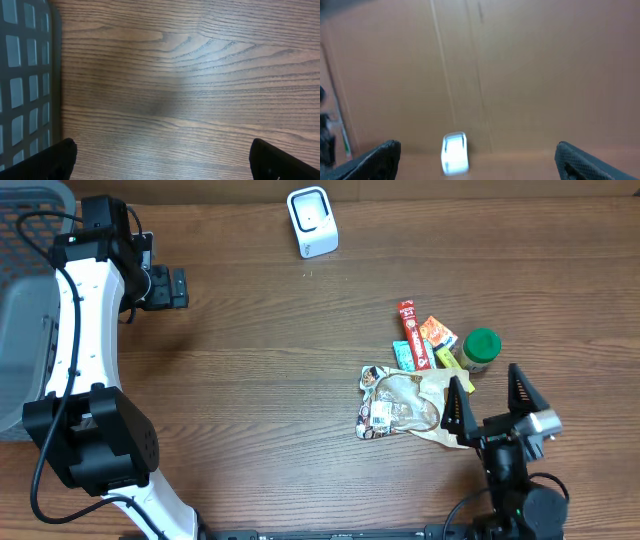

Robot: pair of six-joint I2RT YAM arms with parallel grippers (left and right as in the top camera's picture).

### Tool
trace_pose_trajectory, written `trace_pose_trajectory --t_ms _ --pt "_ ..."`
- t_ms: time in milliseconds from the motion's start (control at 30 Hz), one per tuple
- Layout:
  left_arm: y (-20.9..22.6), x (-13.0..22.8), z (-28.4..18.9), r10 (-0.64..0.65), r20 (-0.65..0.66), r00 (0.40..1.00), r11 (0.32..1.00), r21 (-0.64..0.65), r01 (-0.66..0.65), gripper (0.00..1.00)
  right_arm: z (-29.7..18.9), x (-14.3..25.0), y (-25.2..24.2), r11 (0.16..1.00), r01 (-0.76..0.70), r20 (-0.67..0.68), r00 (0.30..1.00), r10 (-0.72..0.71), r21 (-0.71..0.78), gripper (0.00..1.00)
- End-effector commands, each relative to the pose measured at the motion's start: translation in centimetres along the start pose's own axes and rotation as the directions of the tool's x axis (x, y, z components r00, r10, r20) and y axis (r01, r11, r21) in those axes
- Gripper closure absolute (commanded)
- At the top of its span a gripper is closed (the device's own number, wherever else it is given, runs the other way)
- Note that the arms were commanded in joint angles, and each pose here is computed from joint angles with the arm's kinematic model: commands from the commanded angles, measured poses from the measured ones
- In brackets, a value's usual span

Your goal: Scan the item barcode

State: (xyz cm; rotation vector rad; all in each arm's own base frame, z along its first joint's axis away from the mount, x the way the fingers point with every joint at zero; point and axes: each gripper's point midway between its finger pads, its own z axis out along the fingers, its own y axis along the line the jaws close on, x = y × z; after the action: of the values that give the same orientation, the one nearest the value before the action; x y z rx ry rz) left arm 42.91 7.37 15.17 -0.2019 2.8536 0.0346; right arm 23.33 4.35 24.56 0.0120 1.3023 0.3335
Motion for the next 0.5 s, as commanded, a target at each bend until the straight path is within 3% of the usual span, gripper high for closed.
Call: trace_pose_trajectory --t_ms 0,233,467 --pt "-0.3 -0.4 -0.6 0.021 0.02 1.0 1.0 0.005 -0.021 0.0 -0.2 1.9 -1.0 0.999 -0.029 -0.061 0.998 0.031 0.046 0.0" --pt "-0.3 -0.4 -0.6 0.02 0.02 1.0 1.0 0.005 -0.021 0.01 -0.8 5.6 -2.5 0.994 -0.014 -0.212 0.977 0.038 0.111 0.0" --pt "-0.3 -0.4 -0.6 0.021 0.02 1.0 1.0 0.005 -0.021 0.0 -1.3 6.4 -4.6 0.98 -0.006 -0.239 0.97 0.054 0.197 0.0"
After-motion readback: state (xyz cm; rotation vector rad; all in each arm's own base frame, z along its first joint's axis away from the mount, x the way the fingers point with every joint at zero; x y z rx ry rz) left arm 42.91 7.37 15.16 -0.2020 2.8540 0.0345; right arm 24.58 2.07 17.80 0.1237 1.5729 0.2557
